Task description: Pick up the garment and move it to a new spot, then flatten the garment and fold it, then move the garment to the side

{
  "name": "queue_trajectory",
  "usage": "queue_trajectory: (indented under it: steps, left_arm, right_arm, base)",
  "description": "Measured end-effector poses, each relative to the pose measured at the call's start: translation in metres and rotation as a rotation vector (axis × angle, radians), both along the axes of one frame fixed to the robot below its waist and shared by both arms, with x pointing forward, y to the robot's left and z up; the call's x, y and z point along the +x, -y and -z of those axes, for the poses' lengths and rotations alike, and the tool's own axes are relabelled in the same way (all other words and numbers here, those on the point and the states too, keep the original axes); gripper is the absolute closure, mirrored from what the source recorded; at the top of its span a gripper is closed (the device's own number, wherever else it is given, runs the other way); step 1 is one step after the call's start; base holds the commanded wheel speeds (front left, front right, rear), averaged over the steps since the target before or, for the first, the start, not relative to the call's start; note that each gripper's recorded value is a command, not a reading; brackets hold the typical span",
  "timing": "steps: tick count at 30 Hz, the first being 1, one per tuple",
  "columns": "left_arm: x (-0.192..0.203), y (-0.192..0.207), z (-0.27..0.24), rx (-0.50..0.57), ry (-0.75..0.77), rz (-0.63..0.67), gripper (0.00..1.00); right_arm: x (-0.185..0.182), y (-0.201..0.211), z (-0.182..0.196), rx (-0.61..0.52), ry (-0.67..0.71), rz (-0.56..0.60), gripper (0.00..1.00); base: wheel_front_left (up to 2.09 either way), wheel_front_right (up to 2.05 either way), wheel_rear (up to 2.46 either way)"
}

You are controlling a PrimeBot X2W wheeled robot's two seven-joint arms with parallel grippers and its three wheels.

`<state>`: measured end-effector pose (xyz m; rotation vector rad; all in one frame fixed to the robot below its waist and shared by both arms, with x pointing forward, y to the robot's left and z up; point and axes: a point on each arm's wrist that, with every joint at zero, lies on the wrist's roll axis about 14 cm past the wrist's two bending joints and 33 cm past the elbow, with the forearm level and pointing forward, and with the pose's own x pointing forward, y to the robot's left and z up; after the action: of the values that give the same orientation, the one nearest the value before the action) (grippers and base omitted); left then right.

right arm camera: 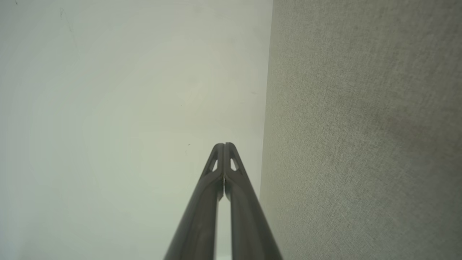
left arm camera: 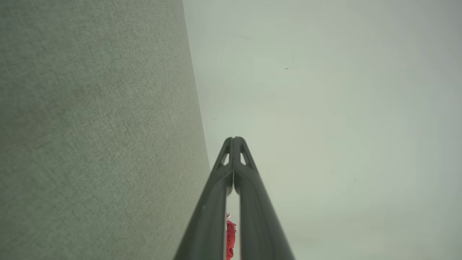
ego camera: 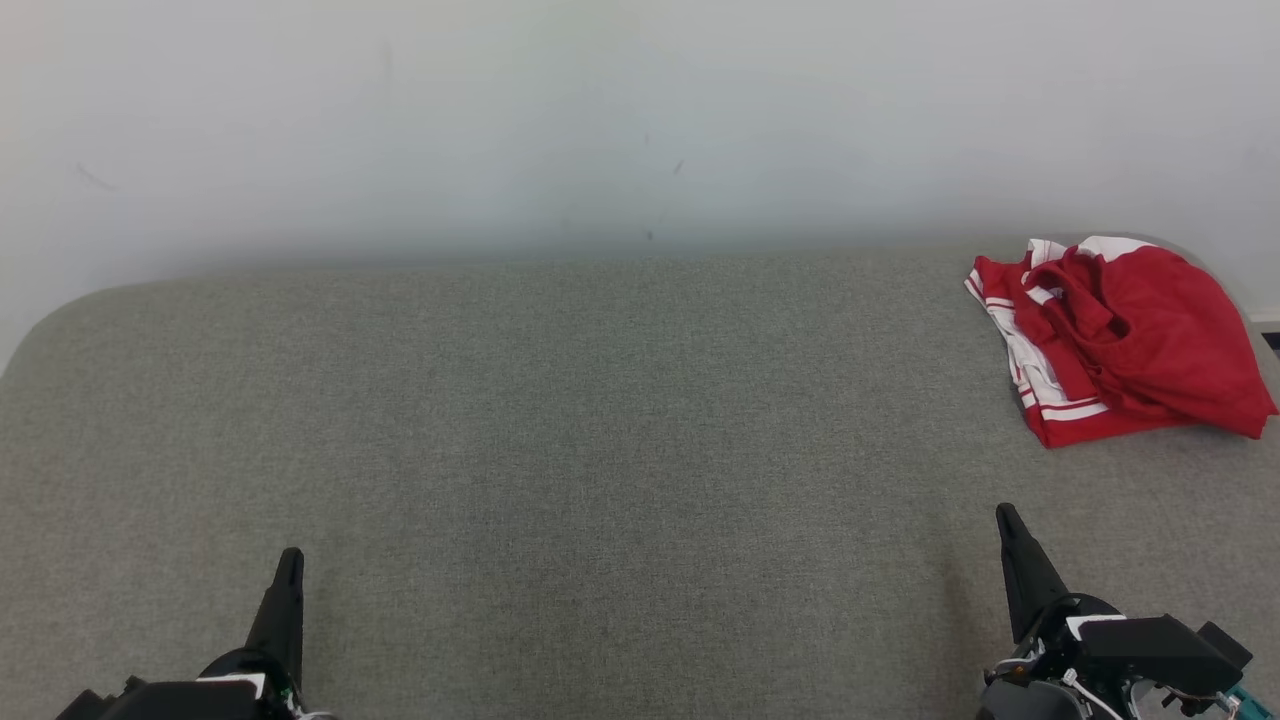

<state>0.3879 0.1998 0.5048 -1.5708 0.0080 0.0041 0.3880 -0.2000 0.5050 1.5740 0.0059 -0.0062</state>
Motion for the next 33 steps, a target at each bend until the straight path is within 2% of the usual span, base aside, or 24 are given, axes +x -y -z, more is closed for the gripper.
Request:
queue_trajectory:
  steps: [33]
  left_arm:
    - [0.0001, 0.0001, -0.0001, 0.0, 0.0, 0.0, 1.0]
  right_arm:
    - [0.0, 0.0005, -0.0002, 0.001, 0.001, 0.0, 1.0]
  base:
    - [0.0, 0.0, 0.0]
